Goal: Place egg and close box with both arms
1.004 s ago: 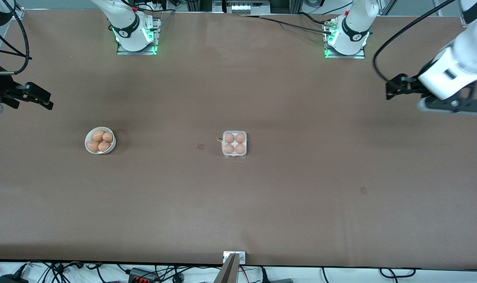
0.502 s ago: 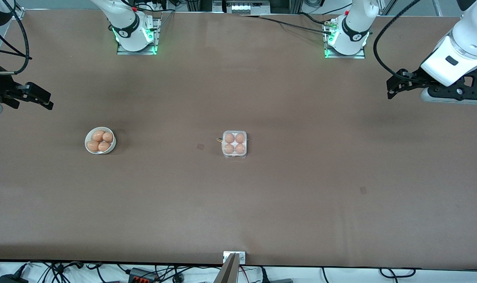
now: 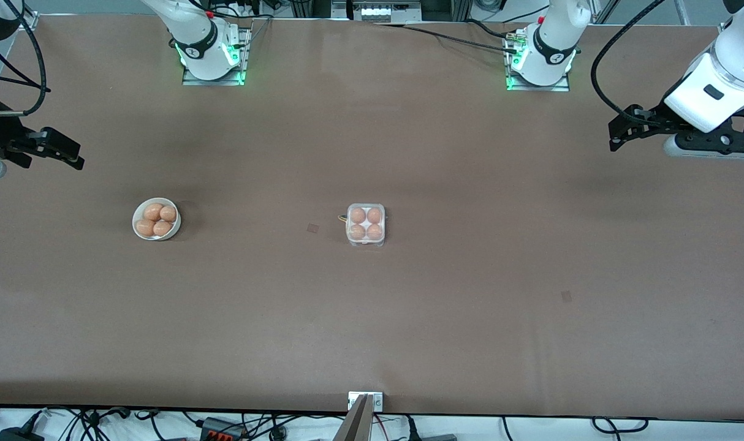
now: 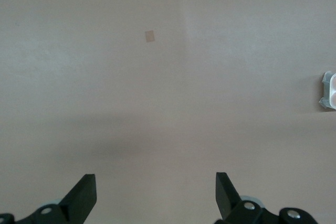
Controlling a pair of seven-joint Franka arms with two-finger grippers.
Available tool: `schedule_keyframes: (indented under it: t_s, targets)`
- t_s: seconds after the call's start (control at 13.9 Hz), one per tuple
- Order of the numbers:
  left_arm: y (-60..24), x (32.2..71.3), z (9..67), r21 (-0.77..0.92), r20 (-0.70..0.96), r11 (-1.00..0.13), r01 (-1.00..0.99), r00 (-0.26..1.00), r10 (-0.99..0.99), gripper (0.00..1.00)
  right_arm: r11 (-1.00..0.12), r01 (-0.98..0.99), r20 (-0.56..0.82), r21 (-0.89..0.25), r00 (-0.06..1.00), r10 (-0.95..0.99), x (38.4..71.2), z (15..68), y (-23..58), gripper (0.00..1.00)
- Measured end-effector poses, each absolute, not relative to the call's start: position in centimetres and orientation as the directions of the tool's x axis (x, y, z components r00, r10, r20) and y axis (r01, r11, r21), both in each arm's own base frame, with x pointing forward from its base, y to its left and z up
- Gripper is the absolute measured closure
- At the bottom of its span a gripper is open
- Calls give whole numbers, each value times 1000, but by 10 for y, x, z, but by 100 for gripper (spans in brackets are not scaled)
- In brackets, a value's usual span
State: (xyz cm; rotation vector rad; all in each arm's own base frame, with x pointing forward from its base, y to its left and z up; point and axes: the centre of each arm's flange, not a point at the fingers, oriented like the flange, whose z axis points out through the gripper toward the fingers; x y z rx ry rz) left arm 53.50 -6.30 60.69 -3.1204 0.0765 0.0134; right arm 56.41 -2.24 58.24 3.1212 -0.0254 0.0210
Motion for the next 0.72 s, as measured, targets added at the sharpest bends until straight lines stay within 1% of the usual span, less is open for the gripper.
schedule_keyframes:
  t_s: [0.72]
  targets:
    - [-71, 533, 608, -21, -13, -998, -65, 998, -64, 0, -1000, -15, 13, 20, 1000, -15, 564, 582, -22, 0]
